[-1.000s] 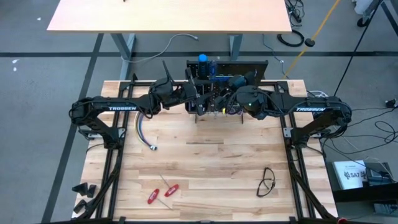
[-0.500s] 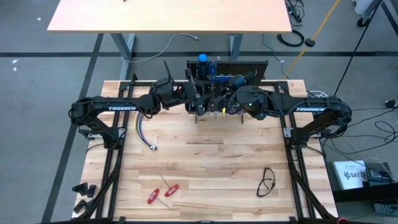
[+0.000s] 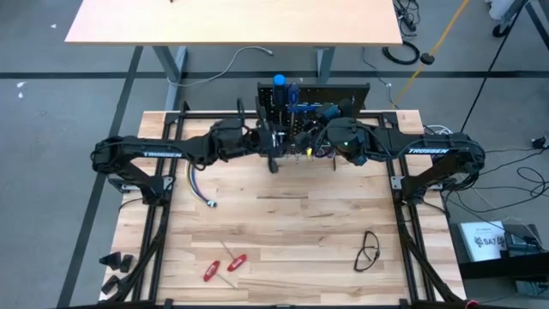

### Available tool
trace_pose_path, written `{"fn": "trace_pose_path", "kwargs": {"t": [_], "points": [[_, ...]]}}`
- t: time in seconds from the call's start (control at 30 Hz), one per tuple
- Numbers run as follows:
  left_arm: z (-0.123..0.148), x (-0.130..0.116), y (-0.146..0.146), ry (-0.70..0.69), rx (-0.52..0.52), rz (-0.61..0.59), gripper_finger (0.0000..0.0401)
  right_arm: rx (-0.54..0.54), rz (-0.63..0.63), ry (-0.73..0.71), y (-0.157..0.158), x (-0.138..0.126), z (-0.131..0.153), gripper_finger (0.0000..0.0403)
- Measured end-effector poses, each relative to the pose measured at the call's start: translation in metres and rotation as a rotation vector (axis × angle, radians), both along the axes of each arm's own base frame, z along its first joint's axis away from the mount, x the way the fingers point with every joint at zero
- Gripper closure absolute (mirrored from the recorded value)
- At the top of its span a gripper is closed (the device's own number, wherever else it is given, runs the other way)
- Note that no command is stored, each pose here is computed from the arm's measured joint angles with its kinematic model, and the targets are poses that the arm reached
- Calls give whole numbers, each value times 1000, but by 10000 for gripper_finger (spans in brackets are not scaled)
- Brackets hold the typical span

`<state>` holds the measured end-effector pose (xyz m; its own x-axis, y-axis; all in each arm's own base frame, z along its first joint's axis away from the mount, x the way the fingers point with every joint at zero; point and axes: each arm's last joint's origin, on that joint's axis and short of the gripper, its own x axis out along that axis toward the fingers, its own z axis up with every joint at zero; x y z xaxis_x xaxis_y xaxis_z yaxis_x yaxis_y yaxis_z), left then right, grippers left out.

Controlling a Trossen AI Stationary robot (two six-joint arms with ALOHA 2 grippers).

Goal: Hang tools onto peg board
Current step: Hang the blue pick tool on the peg board

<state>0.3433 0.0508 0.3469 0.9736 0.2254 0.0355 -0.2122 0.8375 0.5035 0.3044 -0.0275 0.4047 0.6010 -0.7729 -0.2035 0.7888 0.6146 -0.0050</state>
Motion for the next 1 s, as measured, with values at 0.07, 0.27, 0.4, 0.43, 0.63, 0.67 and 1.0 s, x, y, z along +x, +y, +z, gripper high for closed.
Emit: {"fn": "trace_pose_path", "kwargs": {"t": [0.07, 0.27, 0.4, 0.43, 0.63, 0.67, 1.0], "points": [[0, -4, -6, 40, -7, -15, 241, 0, 0, -2, 0, 0, 0, 255], [22, -34, -28, 74, -10, -73, 241, 0, -9, -6, 0, 0, 1, 255], [33, -59, -40, 126, -27, -44, 241, 1, -57, -25, -1, -1, 1, 255], [37, -66, -42, 124, -39, -32, 241, 1, -65, -31, -1, -2, 1, 255], [35, -97, -50, 133, -126, -20, 241, 12, -85, -51, -1, -2, 1, 255], [33, -101, -52, 113, -132, -15, 241, 14, -86, -52, -1, -2, 1, 255], [-5, -133, -59, -65, -193, 97, 241, 24, -90, -23, -1, 2, -5, 255]]}}
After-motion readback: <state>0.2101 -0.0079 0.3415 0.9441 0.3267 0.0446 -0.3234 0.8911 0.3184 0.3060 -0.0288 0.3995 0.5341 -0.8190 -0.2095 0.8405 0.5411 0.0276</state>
